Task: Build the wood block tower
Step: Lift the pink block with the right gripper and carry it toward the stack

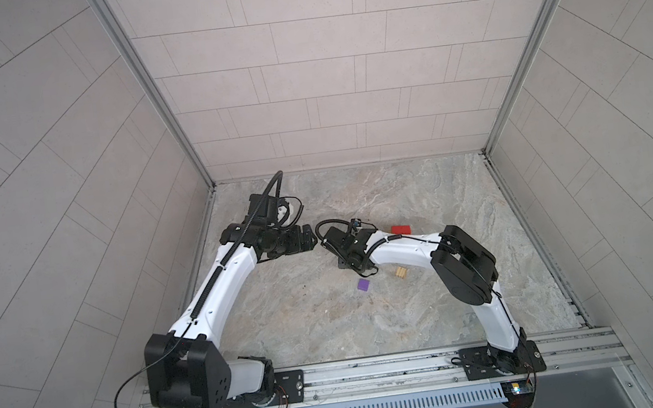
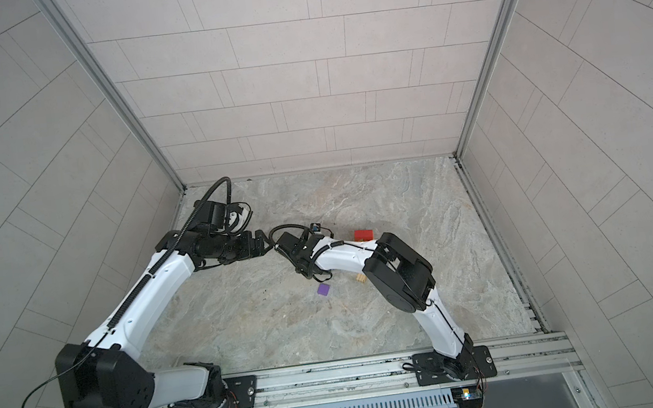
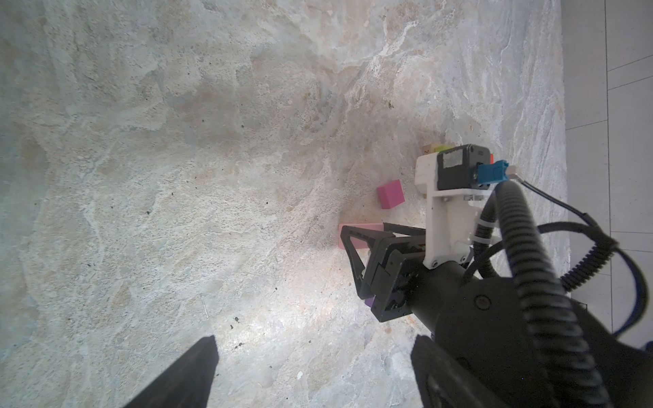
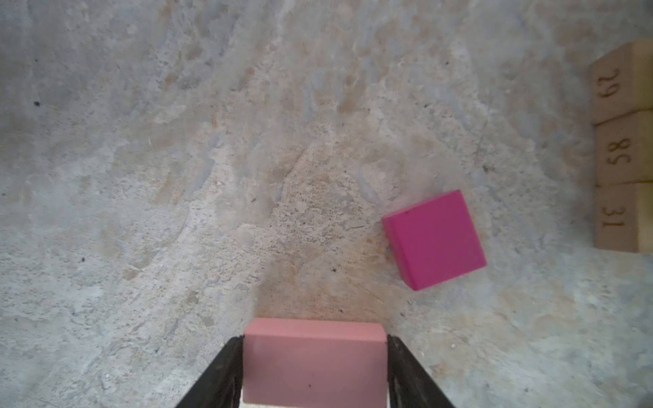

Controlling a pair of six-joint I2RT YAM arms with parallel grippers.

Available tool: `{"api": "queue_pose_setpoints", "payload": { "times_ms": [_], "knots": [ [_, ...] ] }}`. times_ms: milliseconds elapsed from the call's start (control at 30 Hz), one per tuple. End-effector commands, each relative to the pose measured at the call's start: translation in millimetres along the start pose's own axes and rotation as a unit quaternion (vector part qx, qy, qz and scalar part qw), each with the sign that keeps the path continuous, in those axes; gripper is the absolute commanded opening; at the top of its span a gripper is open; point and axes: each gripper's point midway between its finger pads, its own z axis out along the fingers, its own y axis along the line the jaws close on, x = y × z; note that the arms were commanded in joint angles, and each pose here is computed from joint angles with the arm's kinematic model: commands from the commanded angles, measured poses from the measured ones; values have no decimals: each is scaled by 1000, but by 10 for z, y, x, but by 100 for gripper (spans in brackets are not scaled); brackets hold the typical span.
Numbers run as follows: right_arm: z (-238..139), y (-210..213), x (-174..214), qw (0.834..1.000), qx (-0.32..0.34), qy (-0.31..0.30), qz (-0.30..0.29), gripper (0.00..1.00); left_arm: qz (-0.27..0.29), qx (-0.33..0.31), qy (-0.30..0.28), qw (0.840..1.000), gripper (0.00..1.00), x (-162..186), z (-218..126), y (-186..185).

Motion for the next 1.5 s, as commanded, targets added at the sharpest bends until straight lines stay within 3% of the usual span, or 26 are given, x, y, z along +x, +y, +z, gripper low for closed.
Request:
{"api": "queue_pose_setpoints", "payload": {
  "times_ms": [0, 367, 767, 1067, 1467],
  "knots": [
    [12, -85, 61, 999, 24, 6, -21, 59, -3, 3, 4, 1000, 92, 26, 9, 12],
    [-107, -138, 21, 997, 23, 17, -68, 59, -3, 6, 4, 1000, 92, 27, 10, 4],
    [-150, -286, 110, 989, 38, 56, -134, 66, -5, 8, 6, 1000, 92, 34, 21, 2],
    [-124, -285, 136, 988, 36, 66, -135, 74, -4, 9, 6, 1000, 92, 31, 22, -5],
    [-68, -219, 99, 989, 22, 72, -128, 72, -5, 10, 7, 1000, 92, 39, 27, -5]
  ]
}}
